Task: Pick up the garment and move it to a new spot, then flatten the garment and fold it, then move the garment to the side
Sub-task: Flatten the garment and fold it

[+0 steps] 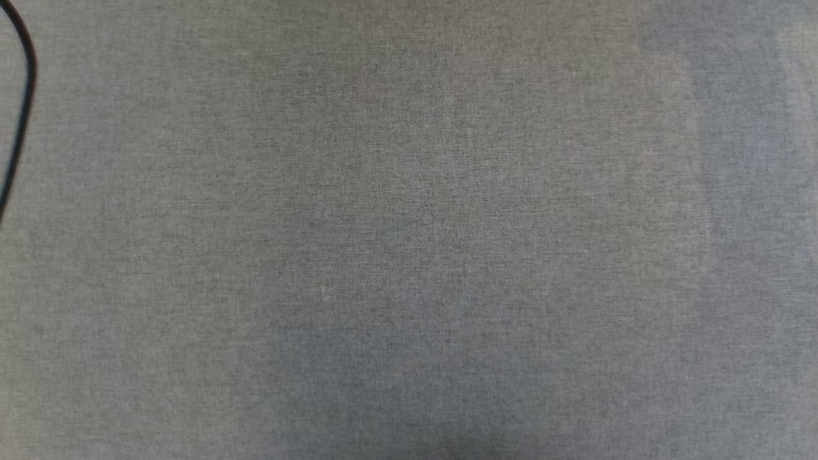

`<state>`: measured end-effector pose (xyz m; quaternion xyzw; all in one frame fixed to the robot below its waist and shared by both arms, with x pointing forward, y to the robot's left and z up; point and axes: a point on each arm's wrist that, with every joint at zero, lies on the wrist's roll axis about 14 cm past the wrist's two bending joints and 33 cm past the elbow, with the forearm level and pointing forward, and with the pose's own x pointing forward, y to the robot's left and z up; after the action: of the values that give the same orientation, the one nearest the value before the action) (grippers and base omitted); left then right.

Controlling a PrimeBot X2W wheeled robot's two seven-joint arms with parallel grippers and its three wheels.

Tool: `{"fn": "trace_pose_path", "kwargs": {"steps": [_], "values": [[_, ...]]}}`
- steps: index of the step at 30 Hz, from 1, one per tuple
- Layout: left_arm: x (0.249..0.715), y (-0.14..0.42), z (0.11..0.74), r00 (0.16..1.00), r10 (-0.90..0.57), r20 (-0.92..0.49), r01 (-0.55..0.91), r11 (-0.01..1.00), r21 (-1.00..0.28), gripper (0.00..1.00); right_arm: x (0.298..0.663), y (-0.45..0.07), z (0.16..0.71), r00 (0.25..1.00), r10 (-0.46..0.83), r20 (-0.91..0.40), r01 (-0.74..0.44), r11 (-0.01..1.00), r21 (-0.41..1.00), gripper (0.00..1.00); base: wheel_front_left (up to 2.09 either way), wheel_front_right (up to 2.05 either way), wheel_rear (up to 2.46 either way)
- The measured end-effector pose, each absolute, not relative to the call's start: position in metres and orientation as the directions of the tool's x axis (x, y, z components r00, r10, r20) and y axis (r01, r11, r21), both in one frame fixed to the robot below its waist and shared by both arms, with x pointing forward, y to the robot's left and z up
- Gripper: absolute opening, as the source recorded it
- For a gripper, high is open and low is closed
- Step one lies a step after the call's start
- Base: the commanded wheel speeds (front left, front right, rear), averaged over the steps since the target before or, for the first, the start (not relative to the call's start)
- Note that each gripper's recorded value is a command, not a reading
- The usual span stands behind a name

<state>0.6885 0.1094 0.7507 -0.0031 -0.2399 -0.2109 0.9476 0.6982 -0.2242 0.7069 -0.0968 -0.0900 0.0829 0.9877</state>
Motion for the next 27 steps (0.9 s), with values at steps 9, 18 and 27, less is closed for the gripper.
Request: {"fn": "trace_pose_path", "kwargs": {"steps": [9, 18, 27], "values": [[0.683, 0.121, 0.672, 0.857, -0.398, 0.327, 0.399, 0.915, 0.068, 0.00, 0.684, -0.216, 0.636, 0.975, 0.214, 0.065, -0.203, 0.969, -0.142, 0.00, 0.00, 0.00, 0.00], [0.641, 0.137, 0.611, 0.898, -0.385, 0.214, 0.395, 0.919, -0.003, 0.00, 0.634, -0.209, 0.573, 0.964, 0.264, -0.023, -0.265, 0.960, -0.093, 0.00, 0.00, 0.00, 0.00], [0.552, 0.159, 0.542, 0.930, -0.362, 0.066, 0.367, 0.925, -0.093, 0.00, 0.553, -0.209, 0.518, 0.945, 0.298, -0.133, -0.301, 0.954, -0.003, 0.00, 0.00, 0.00, 0.00]]}}
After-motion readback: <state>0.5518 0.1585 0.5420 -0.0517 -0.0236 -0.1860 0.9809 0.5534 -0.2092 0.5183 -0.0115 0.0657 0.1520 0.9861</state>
